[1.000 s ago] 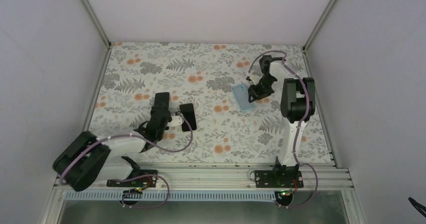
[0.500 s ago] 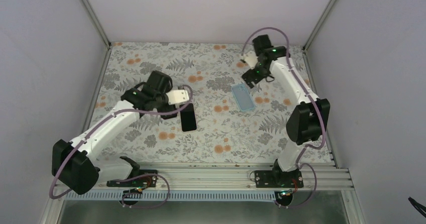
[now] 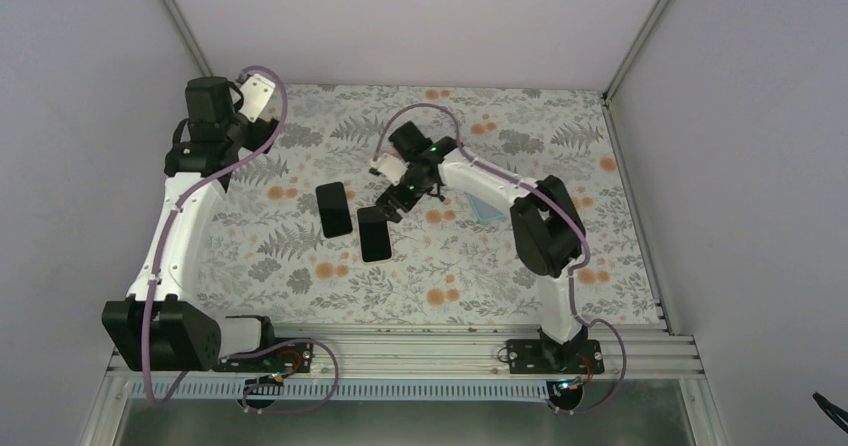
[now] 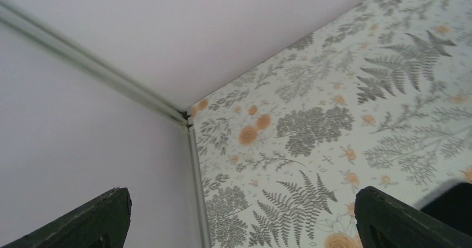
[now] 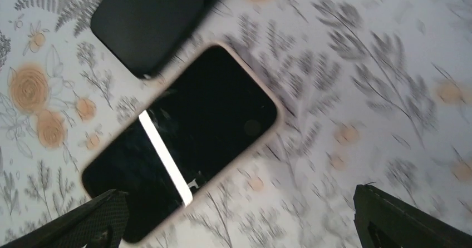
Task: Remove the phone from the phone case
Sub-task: Pick up the phone at the center of the board.
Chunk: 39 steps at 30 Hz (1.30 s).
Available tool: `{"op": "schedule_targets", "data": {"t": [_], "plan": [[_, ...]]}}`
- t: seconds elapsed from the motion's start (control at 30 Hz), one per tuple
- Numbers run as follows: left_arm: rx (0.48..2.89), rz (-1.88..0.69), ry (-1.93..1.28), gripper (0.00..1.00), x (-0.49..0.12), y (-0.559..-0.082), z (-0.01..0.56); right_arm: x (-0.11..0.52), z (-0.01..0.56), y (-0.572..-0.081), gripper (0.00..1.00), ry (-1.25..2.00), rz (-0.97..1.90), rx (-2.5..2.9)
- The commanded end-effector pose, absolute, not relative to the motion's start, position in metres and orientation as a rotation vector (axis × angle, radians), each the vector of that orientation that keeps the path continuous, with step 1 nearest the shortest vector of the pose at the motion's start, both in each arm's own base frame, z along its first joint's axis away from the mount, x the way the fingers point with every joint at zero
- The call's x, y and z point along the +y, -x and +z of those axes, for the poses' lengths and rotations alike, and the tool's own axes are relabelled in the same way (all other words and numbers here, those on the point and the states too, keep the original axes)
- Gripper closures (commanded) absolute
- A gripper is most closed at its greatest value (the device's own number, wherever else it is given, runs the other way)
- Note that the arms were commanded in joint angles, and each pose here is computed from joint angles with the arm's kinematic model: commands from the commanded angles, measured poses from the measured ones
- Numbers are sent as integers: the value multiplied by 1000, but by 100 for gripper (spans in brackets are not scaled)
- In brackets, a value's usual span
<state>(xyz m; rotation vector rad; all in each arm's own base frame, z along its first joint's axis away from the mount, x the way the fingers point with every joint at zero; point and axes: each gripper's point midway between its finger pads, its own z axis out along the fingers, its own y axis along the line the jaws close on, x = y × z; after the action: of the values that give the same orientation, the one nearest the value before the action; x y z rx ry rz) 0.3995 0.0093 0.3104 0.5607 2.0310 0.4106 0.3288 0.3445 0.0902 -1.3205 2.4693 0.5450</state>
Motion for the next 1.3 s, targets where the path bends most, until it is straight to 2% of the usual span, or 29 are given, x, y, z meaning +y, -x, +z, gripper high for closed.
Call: {"op": "schedule_targets", "data": {"t": [0.0,0.23,0.57,0.8,1.27], "plan": [[2010,419,-375,2,34,-405,320,409,88,-314,0,1384,461,2289],[1990,400,-384,2,34,-391,314,445,47,-287,0,1538,55,2091],[2025,420,-404,1,38,-381,296,381,23,-291,0,1518,-292,2030],[2042,383,-408,1,35,-383,287,340,22,-283,0,1501,-319,2075],[2096,330,-440,0,30,-383,265,305,14,-290,0,1531,-84,2313]]}}
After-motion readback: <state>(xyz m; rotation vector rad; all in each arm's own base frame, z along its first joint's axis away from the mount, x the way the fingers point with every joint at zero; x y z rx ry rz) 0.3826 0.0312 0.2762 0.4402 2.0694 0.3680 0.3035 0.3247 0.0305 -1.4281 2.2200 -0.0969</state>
